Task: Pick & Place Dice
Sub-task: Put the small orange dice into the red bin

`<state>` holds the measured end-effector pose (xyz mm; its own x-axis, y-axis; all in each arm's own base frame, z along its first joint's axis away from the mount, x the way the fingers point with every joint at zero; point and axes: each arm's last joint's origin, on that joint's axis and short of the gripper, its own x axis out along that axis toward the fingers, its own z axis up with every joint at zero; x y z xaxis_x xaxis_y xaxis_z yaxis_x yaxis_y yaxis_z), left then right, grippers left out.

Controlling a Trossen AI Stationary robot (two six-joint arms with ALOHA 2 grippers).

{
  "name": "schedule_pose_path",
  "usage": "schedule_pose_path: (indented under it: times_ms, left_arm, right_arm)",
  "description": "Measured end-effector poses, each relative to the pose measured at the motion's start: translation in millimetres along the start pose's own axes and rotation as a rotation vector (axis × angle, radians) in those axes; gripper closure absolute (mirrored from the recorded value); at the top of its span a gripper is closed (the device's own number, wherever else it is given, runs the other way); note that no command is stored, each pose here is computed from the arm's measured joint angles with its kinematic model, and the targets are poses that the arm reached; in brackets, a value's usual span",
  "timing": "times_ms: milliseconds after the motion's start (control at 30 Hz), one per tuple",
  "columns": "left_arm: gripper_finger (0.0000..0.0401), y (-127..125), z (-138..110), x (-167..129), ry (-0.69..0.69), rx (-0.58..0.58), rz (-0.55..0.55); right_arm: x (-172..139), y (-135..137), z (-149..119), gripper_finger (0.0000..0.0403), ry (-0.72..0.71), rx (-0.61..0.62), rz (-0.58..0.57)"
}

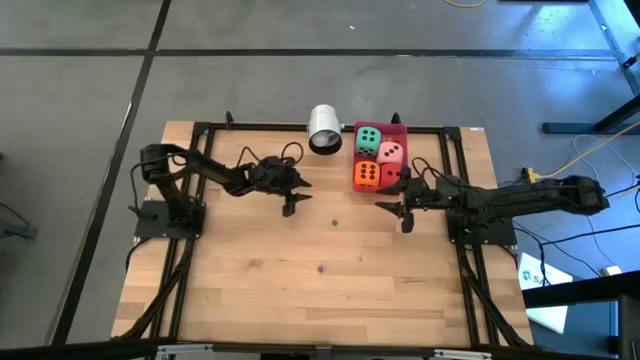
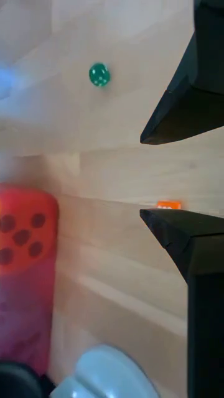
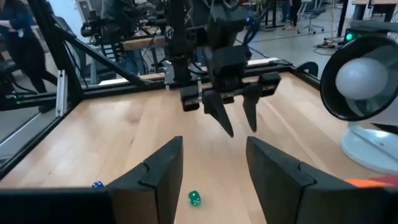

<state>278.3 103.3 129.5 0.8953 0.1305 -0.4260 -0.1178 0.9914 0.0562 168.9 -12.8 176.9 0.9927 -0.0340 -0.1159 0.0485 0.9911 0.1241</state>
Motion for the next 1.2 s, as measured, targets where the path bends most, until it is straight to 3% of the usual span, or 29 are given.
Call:
schedule_pose_path:
  times_ms: [333, 500, 1200]
  left_arm:
    - [0.0228, 5.2, -8.7, 25.5, 0.067, 0.037, 0.002]
    - [0.0228, 8.3, -9.9, 25.3, 0.085, 0.051, 0.067]
    - [0.0228, 8.9, -12.2, 25.0, 0.113, 0.051, 0.102]
  right_arm:
    - [2.3, 5.6, -1.4, 0.0227, -0.001, -0.027, 0.02]
    - [2.3, 5.7, -0.6, 0.0227, -0.01, -0.031, 0.021]
    - [2.3, 5.8, 0.3, 0.0227, -0.019, -0.032, 0.022]
